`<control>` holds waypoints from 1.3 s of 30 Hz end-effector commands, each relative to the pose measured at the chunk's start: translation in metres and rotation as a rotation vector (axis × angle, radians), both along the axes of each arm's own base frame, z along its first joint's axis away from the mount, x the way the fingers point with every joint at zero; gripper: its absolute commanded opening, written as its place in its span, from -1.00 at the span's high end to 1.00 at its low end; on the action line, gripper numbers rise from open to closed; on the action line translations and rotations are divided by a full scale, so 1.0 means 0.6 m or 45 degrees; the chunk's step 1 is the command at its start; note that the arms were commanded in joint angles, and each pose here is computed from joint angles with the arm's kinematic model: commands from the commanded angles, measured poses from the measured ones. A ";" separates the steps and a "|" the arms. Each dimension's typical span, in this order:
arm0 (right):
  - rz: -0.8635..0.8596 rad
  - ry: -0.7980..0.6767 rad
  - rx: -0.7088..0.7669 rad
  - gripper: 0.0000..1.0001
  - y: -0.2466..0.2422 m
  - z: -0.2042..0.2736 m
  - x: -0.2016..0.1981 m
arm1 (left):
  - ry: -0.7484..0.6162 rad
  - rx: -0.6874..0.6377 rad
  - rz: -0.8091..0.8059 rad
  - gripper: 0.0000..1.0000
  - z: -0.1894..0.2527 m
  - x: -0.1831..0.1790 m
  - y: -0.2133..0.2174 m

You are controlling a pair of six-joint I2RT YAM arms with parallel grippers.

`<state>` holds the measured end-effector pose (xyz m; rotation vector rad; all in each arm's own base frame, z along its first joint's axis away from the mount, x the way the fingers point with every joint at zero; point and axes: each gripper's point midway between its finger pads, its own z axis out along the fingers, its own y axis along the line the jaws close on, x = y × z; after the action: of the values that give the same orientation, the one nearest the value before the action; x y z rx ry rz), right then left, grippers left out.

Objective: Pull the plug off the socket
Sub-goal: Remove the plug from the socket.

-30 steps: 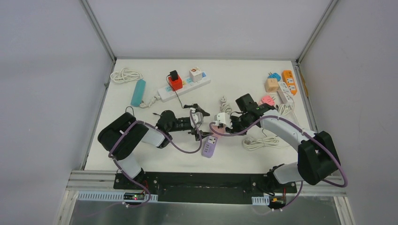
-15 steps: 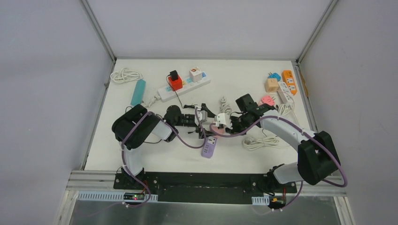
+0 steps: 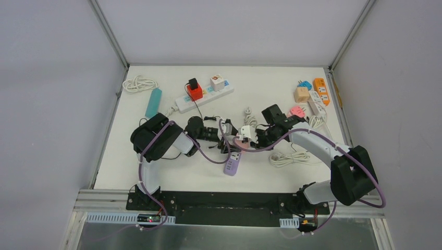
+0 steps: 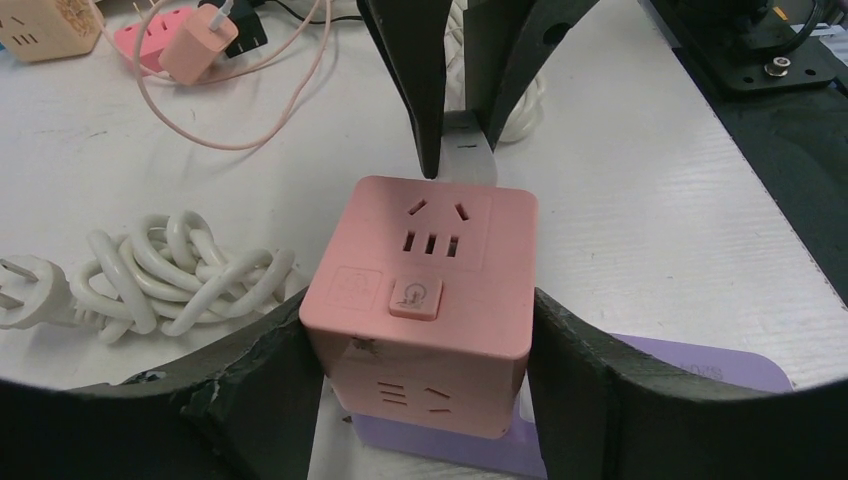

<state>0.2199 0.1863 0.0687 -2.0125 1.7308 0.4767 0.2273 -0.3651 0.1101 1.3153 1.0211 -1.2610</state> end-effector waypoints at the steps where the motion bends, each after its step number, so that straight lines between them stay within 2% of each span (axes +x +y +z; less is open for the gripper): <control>1: 0.022 -0.059 0.140 0.94 0.034 0.031 0.015 | -0.055 -0.053 -0.043 -0.12 0.024 0.002 -0.006; 2: 0.017 -0.055 0.140 0.91 0.034 0.031 0.015 | -0.045 -0.052 -0.043 -0.04 0.023 0.001 -0.008; 6: -0.014 -0.041 0.146 0.58 0.037 0.030 0.018 | -0.032 -0.049 -0.046 0.30 0.022 -0.002 -0.012; 7: -0.023 -0.035 0.149 0.47 0.037 0.030 0.018 | -0.025 -0.047 -0.050 0.43 0.021 -0.003 -0.012; 9: -0.043 -0.028 0.153 0.22 0.038 0.030 0.019 | -0.012 -0.045 -0.051 0.88 0.020 -0.003 -0.013; 10: -0.053 -0.025 0.155 0.10 0.038 0.029 0.019 | -0.013 -0.047 -0.045 1.00 0.021 -0.002 -0.012; 13: -0.084 -0.019 0.174 -0.26 0.036 0.030 0.020 | -0.019 -0.045 0.019 1.00 0.018 0.001 -0.005; 16: -0.113 0.007 0.226 -0.45 0.028 0.035 0.019 | -0.058 -0.044 0.069 1.00 0.017 -0.002 0.007; 21: -0.109 0.087 0.330 -0.49 0.022 0.043 0.010 | -0.044 -0.039 0.128 1.00 0.017 -0.001 0.015; 27: -0.028 0.077 0.362 -0.49 0.024 0.021 0.005 | -0.034 -0.037 0.125 1.00 0.016 -0.002 0.014; 39: 0.000 0.098 0.288 -0.35 0.015 -0.024 0.010 | -0.052 -0.032 0.113 1.00 0.011 -0.005 0.015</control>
<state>0.2200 0.1916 0.0561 -1.8266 1.7183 0.7402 0.2281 -0.3559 0.1077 1.2352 1.0923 -1.2050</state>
